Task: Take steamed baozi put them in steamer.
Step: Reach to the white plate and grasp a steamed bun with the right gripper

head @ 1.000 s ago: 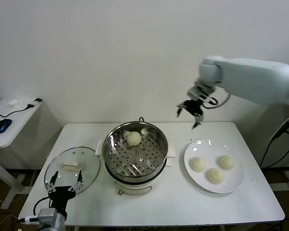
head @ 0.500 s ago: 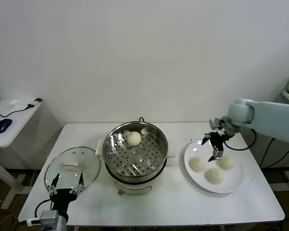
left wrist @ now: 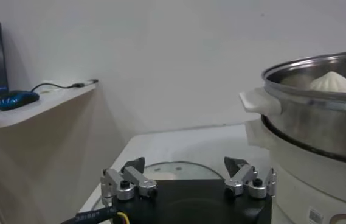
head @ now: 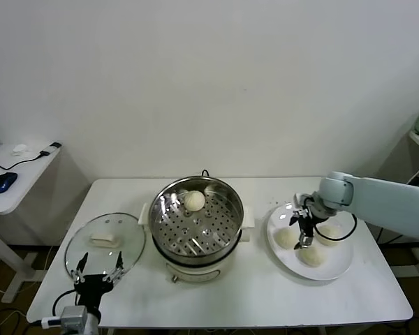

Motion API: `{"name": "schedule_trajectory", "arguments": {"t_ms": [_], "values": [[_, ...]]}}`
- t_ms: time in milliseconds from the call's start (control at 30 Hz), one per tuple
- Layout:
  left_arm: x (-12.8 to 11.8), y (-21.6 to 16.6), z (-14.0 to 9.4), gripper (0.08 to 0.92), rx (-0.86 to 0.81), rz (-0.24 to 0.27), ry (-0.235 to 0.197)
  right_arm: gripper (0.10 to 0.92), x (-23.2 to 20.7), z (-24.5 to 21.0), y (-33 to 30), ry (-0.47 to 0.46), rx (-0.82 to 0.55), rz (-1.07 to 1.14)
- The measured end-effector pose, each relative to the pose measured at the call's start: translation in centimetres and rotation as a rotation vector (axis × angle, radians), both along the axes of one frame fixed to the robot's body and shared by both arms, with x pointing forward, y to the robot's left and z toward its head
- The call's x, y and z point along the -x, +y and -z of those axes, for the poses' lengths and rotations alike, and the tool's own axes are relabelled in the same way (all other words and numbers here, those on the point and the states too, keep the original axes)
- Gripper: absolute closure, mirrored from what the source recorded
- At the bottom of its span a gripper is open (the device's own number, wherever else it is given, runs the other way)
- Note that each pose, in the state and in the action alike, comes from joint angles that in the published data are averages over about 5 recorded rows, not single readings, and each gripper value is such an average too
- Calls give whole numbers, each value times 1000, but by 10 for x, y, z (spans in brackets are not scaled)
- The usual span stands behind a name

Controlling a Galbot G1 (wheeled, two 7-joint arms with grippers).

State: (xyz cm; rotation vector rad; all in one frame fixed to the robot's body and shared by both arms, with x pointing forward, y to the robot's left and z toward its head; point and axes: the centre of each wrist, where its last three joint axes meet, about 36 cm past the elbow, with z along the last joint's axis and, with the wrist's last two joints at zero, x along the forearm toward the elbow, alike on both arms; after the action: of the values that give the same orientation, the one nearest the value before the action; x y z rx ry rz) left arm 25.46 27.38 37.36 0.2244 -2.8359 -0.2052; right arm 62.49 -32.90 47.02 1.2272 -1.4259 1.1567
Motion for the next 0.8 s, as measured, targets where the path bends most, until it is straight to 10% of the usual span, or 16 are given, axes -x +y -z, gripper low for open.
{"name": "schedule_trajectory", "arguments": {"t_ms": [800], "values": [[-2,0,-2,177,4,1,-9,369,-15,-25,5,-14,3,1]]}}
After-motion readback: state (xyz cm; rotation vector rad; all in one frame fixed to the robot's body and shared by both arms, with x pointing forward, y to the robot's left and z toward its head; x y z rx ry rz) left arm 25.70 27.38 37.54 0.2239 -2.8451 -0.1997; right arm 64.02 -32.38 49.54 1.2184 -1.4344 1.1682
